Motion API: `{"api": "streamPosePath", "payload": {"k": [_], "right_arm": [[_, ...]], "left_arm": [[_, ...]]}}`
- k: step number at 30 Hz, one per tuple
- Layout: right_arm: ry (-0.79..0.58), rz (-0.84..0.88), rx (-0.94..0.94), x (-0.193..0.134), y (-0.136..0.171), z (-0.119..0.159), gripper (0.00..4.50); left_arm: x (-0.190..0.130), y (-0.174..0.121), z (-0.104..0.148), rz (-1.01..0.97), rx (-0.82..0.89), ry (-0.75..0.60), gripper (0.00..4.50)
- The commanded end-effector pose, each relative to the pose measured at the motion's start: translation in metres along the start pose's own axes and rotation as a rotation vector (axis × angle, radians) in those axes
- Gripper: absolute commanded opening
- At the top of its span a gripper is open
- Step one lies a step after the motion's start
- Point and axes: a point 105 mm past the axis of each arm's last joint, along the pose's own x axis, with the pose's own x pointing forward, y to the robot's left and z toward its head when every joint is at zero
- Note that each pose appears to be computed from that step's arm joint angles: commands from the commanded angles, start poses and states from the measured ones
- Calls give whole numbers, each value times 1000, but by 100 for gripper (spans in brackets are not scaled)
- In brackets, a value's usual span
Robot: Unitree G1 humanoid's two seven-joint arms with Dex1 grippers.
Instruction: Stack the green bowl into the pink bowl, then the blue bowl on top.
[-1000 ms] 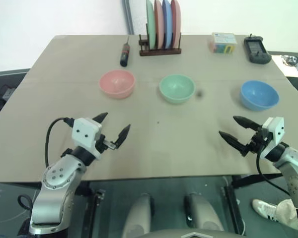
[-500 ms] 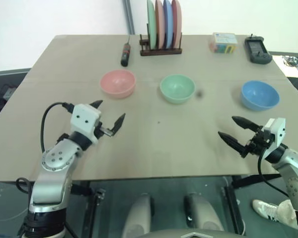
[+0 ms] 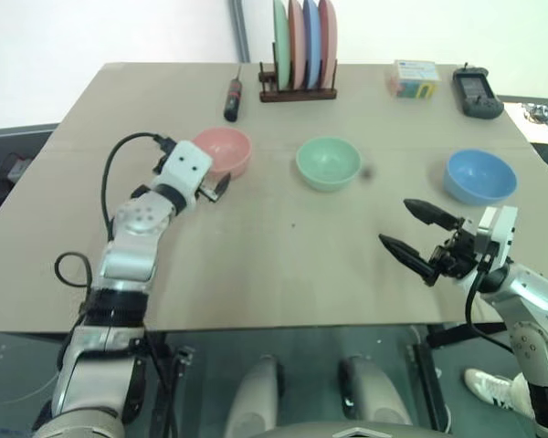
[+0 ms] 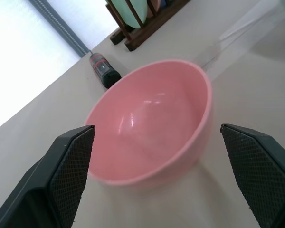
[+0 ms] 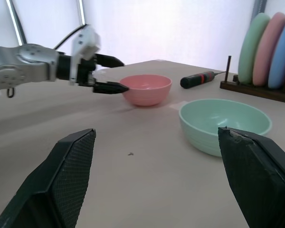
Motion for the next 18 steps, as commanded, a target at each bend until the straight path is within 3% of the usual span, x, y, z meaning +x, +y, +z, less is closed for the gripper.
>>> {"api": "streamPosePath", "payload": {"k": [1, 10, 13, 17, 18], "right_arm": [[-75, 32, -65, 11, 9, 25, 430], [-81, 17, -93, 18, 14, 36, 430], [-76, 6, -100, 18, 13, 38, 436], [-66, -1, -105, 16, 13, 38, 436], [-63, -2, -107, 16, 12, 38, 436]], "left_arm": [[21, 3, 11, -16, 61, -20, 450], [52, -25, 1, -174, 115, 56, 450], [56, -23, -1, -184, 108, 83, 382], [58, -21, 3, -186, 109, 76, 235], [58, -21, 4, -189, 107, 71, 219]]}}
